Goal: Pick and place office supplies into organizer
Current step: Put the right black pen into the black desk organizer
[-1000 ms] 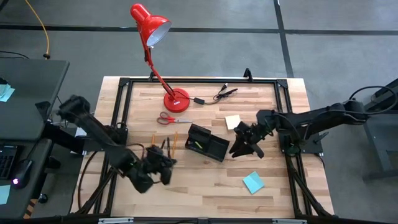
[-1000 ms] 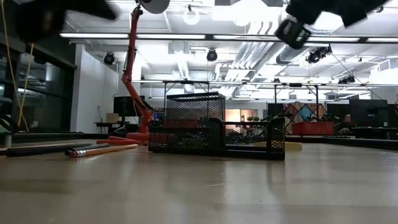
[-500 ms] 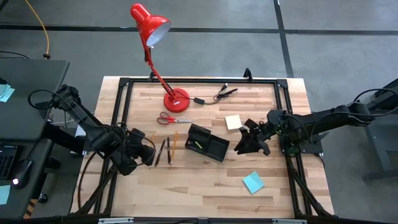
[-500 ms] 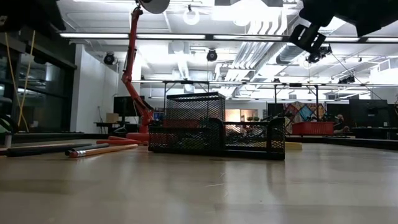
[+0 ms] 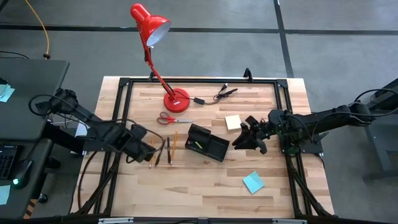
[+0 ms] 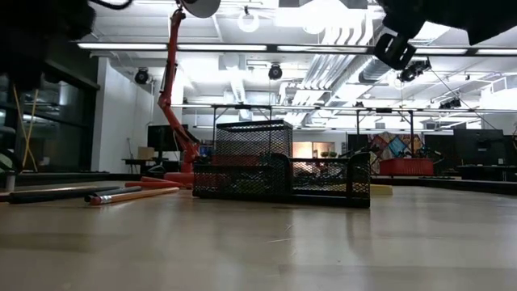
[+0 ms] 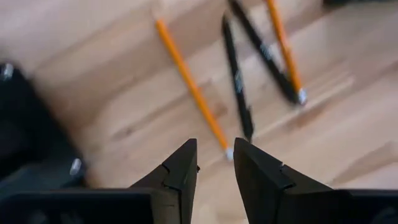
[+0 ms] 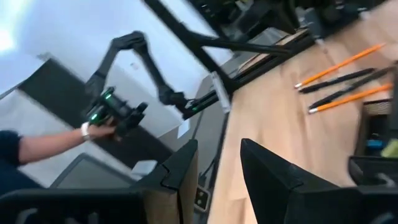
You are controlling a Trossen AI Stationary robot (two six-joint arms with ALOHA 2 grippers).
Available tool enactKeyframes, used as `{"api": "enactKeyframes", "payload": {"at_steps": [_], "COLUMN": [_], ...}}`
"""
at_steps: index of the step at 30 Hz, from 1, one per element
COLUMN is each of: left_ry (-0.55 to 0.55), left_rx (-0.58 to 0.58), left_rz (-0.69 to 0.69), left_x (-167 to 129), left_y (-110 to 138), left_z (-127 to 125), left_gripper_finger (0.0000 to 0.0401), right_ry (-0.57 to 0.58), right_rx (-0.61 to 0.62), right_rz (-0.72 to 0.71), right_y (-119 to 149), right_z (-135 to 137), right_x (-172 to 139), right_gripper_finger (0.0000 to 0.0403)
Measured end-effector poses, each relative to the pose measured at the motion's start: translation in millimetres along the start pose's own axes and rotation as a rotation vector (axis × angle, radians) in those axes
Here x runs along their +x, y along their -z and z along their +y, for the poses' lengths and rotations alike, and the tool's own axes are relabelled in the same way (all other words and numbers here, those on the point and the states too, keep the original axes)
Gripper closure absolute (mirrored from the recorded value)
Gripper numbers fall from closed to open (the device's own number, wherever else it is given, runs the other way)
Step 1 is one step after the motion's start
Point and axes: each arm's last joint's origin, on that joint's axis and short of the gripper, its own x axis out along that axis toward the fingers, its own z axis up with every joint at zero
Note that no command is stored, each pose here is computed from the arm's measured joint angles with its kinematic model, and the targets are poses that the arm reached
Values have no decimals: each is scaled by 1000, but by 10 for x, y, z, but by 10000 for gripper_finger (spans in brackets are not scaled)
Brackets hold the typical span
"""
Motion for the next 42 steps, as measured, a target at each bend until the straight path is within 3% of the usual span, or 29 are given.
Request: {"api": "enactKeyframes", "payload": {"at_steps": [5,7,13,20,22,26,32,42], "left_ry": [28,3,-57,-76,-82,-63,-73,-50], "left_rx": [51,124,152,147,92,48,85,-1], "left_rz": [-74,-71,0,24,24,56,91,121], "left_x": [77,120,321,551,583,569,532,553], "left_y": [-62,-63,3,56,64,70,73,87], "left_z": [-122,-147,-294,-468,-487,-522,-524,-566], "left_gripper_finger": [304,304,304,304,304,304,304,304], "right_ry": [87,102,133,108,81,-3,-95,-105], "right_rx": [43,42,95,71,70,59,48,7], "right_rz": [-52,-70,-97,-93,-77,-21,38,8], "right_y": [-4,-12,-17,-26,-25,-19,-7,-15], "right_z": [-34,-36,-43,-27,-15,26,94,153], "right_x": [-4,-4,-15,-14,-14,-25,-56,-88], "right_gripper_finger": [286,286,286,286,286,286,286,286]}}
